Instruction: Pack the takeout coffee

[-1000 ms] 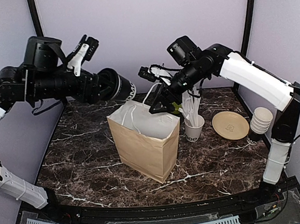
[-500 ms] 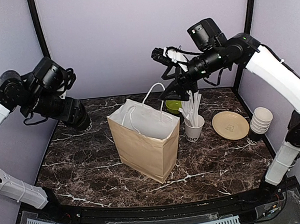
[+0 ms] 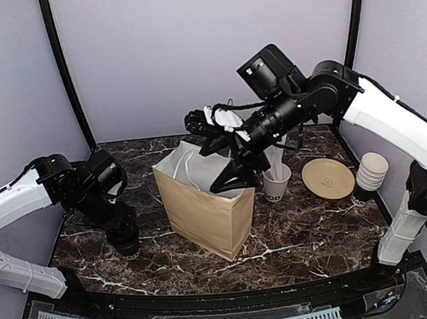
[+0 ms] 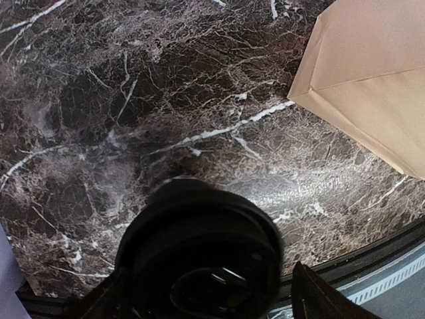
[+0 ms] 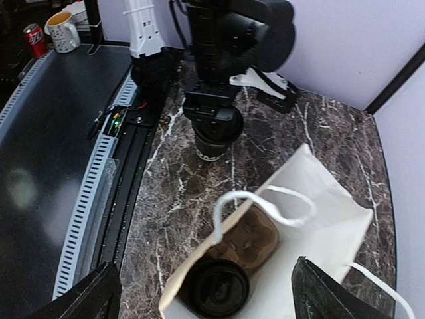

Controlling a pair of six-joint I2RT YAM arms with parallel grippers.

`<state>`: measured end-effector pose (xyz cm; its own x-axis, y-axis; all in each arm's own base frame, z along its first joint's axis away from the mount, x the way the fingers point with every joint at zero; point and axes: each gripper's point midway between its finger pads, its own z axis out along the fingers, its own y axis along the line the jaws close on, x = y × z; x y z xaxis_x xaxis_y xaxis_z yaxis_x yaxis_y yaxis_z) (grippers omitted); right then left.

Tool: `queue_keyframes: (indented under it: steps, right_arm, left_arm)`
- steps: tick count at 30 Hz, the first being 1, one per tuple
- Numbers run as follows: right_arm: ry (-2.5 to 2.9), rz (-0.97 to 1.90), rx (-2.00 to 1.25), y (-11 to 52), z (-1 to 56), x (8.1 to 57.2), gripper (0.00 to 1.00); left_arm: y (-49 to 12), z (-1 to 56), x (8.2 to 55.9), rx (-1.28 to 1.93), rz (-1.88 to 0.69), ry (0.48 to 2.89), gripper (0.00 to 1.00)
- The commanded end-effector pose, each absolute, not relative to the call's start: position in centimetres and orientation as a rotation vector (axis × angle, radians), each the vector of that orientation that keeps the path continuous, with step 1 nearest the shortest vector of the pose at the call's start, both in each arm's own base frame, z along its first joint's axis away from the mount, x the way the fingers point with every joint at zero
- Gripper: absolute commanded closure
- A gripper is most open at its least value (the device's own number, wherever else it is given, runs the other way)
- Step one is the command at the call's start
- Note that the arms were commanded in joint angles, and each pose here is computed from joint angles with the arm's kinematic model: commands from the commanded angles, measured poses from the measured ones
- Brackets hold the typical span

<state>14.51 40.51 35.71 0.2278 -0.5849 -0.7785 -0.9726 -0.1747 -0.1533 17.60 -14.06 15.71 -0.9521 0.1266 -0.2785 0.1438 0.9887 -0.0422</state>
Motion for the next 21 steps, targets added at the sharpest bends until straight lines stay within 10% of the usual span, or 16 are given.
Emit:
queue_keyframes:
  steps: [1,21]
  right_arm:
    - [1.446,0.867,-1.899,43.8,32.9,11.7,0.11]
    - [1.448,0.846,-1.9,45.9,31.1,11.0,0.14]
  left_arm:
    - [-14.9,15.9,18.1,0.133,-0.183,2.817,0.13]
    - [-15.1,15.3,18.2,0.26,-0.234,2.787,0.04]
